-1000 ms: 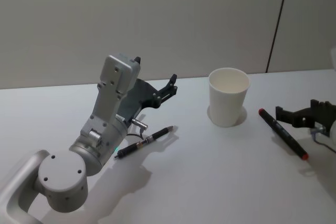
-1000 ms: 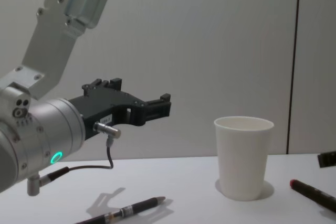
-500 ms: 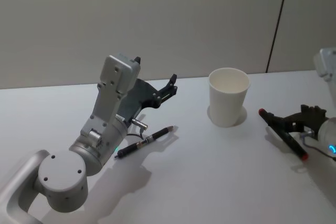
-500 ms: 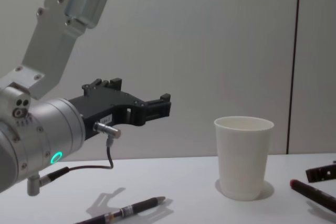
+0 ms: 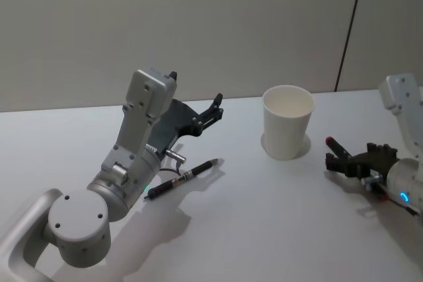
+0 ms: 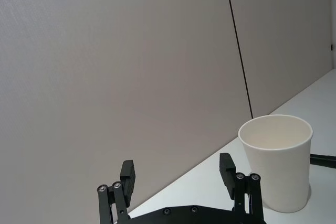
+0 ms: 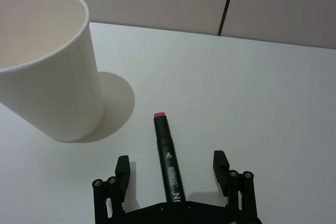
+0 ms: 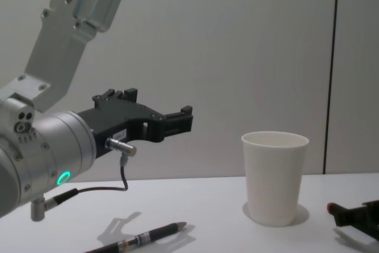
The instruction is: Place the pen into the pen holder.
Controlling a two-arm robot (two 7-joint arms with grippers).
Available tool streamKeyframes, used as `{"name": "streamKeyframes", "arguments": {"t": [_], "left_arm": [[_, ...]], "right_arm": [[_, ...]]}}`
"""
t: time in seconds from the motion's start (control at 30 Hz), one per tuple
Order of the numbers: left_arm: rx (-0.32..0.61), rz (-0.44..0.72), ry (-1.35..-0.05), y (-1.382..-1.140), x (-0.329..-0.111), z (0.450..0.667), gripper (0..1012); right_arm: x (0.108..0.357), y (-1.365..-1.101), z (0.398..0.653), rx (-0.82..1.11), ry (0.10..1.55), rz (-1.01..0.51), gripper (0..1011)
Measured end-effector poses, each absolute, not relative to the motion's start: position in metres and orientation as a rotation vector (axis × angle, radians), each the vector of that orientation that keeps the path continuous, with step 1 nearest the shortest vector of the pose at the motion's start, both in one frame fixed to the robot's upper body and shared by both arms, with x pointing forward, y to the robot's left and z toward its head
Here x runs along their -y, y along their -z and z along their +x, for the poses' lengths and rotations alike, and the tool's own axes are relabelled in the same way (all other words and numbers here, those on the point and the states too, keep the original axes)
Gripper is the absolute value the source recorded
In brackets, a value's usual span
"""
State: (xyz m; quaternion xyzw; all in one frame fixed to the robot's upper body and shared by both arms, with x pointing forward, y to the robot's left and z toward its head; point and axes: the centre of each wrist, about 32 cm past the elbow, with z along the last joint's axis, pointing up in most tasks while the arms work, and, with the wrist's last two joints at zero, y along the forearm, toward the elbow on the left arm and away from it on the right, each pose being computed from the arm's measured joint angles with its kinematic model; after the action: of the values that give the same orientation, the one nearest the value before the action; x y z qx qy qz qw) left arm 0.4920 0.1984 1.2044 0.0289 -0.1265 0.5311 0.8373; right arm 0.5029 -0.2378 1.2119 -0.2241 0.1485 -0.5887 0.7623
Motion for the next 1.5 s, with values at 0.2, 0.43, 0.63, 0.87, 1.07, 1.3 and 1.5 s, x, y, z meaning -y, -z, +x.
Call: {"name": "streamKeyframes", "arguments": {"t": [0.2, 0.43, 0.63, 0.87, 1.07, 1.3, 1.5], "left_arm": [[0.268, 0.061, -1.124, -1.204, -0.198, 0.492, 1001], [0.268, 0.061, -1.124, -1.204, -0.198, 0.492, 1001], [0.268, 0.061, -1.124, -1.204, -0.198, 0.492, 1001], [0.268, 0.061, -1.124, -1.204, -0.198, 0.492, 1001], [0.268, 0.061, -1.124, -1.204, -0.198, 0.492, 1001], [0.268, 0.061, -1.124, -1.204, -0.198, 0.492, 1001], [0.268, 0.061, -1.124, -1.204, -0.198, 0.492, 1001]], "right_arm": [[0.235, -1.206, 0.503, -0.326, 1.275, -0.488, 1001], [0.231, -1.199, 0.501, -0.322, 1.280, -0.481, 1002], [0.230, -1.196, 0.498, -0.316, 1.295, -0.474, 1002], [0.229, -1.191, 0.494, -0.308, 1.320, -0.466, 1001], [0.229, -1.190, 0.493, -0.305, 1.332, -0.463, 1002], [0.229, -1.188, 0.492, -0.303, 1.341, -0.461, 1003], [0.229, -1.187, 0.491, -0.303, 1.347, -0.460, 1002]]}}
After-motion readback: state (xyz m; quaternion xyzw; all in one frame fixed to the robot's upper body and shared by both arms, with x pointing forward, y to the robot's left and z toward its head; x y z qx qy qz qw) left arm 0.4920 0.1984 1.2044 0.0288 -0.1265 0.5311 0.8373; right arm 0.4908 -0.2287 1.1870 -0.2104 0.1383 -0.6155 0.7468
